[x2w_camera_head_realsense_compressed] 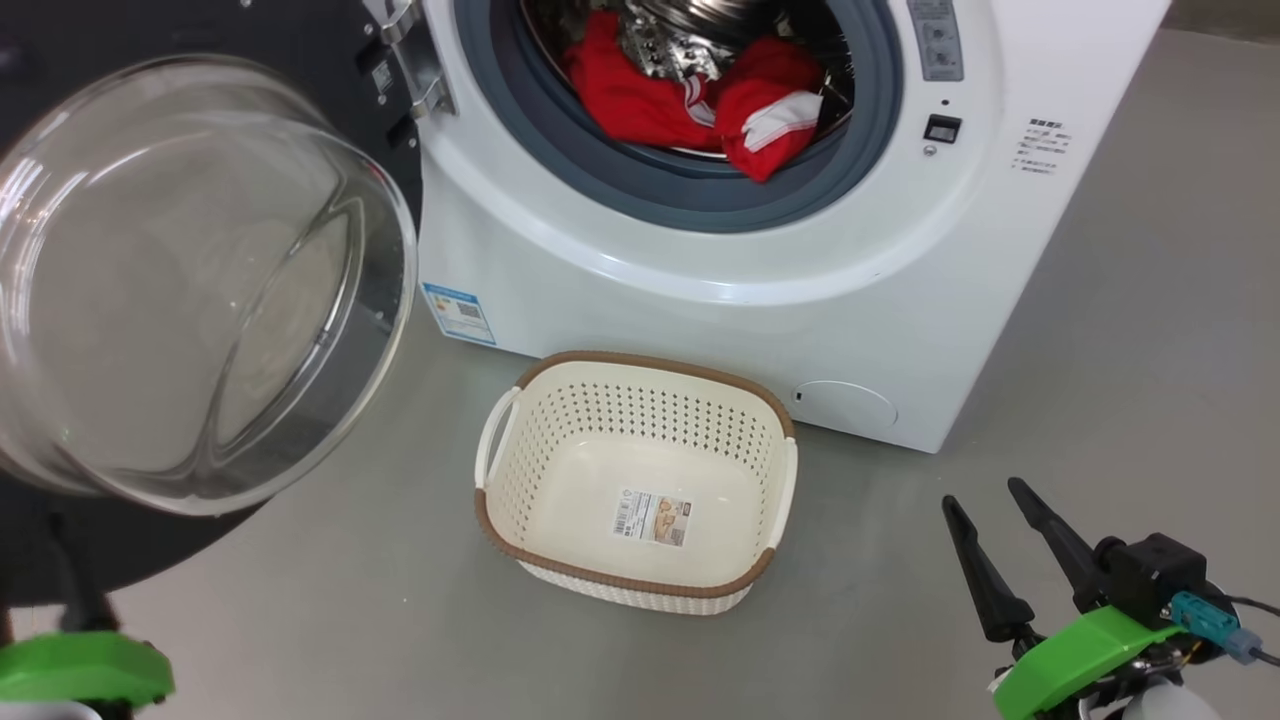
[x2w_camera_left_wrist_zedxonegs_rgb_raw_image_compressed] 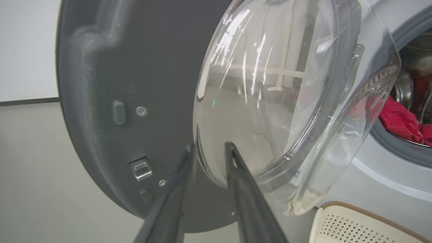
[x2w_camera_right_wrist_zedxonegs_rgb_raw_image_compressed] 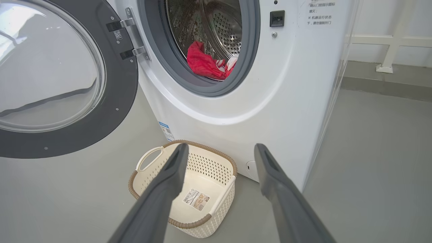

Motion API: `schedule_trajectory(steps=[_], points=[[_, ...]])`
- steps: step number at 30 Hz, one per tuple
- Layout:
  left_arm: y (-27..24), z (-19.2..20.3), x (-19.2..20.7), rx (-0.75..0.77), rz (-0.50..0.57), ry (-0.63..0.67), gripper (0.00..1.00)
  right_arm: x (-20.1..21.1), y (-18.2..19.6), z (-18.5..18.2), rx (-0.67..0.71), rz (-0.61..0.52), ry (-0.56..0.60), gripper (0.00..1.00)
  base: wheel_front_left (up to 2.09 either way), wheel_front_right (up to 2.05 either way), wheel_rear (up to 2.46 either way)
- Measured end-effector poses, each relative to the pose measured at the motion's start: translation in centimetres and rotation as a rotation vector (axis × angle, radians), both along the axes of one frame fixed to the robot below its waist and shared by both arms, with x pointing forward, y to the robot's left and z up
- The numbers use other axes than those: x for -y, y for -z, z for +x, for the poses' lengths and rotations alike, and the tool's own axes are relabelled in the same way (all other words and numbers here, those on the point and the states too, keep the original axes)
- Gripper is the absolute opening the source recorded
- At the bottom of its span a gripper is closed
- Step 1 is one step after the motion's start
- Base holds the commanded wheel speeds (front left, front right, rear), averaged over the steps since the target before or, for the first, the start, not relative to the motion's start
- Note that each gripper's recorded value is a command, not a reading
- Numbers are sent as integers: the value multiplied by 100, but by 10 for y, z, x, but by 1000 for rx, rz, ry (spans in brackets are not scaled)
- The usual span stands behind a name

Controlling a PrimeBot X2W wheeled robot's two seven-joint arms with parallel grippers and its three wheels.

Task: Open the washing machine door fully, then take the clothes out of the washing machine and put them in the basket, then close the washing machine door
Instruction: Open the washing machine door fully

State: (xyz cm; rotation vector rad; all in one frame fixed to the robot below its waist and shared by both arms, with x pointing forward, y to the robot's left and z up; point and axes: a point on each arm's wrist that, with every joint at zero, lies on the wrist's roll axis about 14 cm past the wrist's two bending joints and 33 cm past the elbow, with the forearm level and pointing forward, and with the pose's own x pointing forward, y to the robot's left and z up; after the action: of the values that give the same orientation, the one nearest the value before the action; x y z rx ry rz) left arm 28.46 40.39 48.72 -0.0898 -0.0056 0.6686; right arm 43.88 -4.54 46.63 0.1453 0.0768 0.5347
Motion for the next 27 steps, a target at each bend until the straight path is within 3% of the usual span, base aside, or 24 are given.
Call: schedule_trajectory(steps=[13,27], points=[[-4,40,80,39,15,265,100,53,-7,-5,16,-3,151,100,0,0,0],[-1,83,171,78,-58,551,100,121,-12,-23,25,-8,340,100,0,0,0]])
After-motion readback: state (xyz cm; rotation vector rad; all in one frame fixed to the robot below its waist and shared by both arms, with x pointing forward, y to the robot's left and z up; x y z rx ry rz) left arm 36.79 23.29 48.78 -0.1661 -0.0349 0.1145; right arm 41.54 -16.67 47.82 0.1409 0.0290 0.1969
